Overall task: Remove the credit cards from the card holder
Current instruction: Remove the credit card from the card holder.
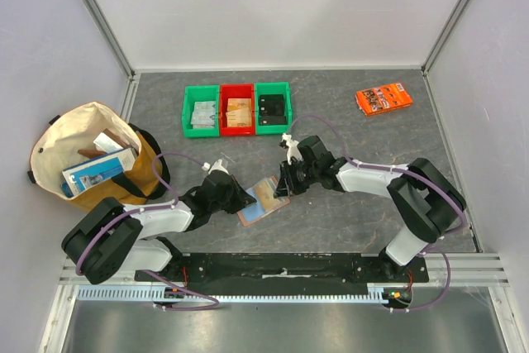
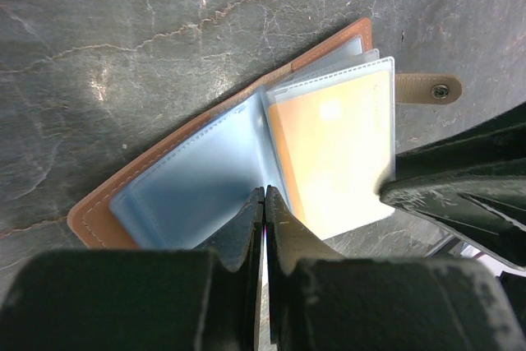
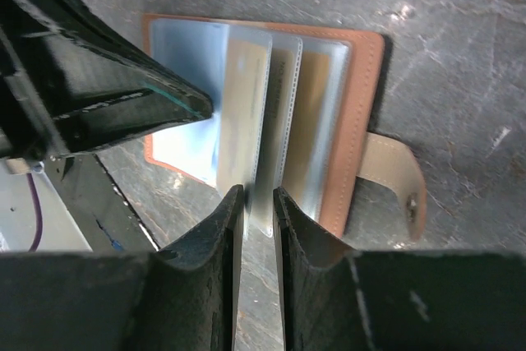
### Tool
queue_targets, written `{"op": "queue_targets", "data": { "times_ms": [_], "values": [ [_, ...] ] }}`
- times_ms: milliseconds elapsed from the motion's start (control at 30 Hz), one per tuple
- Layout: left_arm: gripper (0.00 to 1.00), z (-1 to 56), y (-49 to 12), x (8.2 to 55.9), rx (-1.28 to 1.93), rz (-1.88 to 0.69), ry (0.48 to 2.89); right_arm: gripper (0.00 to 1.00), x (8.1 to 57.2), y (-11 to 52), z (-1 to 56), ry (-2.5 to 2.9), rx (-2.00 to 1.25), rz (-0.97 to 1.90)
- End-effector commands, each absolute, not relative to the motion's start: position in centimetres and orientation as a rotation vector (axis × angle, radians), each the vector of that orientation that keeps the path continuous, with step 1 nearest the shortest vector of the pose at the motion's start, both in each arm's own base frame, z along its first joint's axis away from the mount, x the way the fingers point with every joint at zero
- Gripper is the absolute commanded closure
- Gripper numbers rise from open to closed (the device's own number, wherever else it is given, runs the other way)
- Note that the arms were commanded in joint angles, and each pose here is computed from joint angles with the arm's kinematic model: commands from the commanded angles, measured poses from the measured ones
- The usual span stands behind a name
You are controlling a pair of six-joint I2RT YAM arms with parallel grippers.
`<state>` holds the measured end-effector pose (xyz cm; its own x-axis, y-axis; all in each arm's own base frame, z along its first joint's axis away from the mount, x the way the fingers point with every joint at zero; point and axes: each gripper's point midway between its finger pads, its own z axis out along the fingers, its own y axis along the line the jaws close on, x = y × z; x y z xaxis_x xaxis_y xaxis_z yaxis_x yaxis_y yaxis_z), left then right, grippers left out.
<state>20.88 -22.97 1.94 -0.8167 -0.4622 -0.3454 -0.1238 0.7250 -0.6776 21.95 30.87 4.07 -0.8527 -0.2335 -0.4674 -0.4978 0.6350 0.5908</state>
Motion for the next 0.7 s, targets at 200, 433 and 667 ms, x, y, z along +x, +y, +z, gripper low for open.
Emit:
{"op": "queue_targets", "data": {
  "times_ms": [200,433,667],
  "values": [
    [0.92,0.8,-21.7,20.3,-0.408,-0.813,2.457,0.69,22.2,34.0,10.1,2.324,-0.686,1.189],
    [0.91,1.6,-21.7,20.2,-0.43,-0.845,2.426,0.69,21.6,34.4,9.5,2.335,-0.708,1.191],
    [0.91,2.1,-21.8,20.3,-0.429,-0.867,2.408,0.7,21.2,35.1,9.8,2.32,-0.724,1.23]
  ]
}}
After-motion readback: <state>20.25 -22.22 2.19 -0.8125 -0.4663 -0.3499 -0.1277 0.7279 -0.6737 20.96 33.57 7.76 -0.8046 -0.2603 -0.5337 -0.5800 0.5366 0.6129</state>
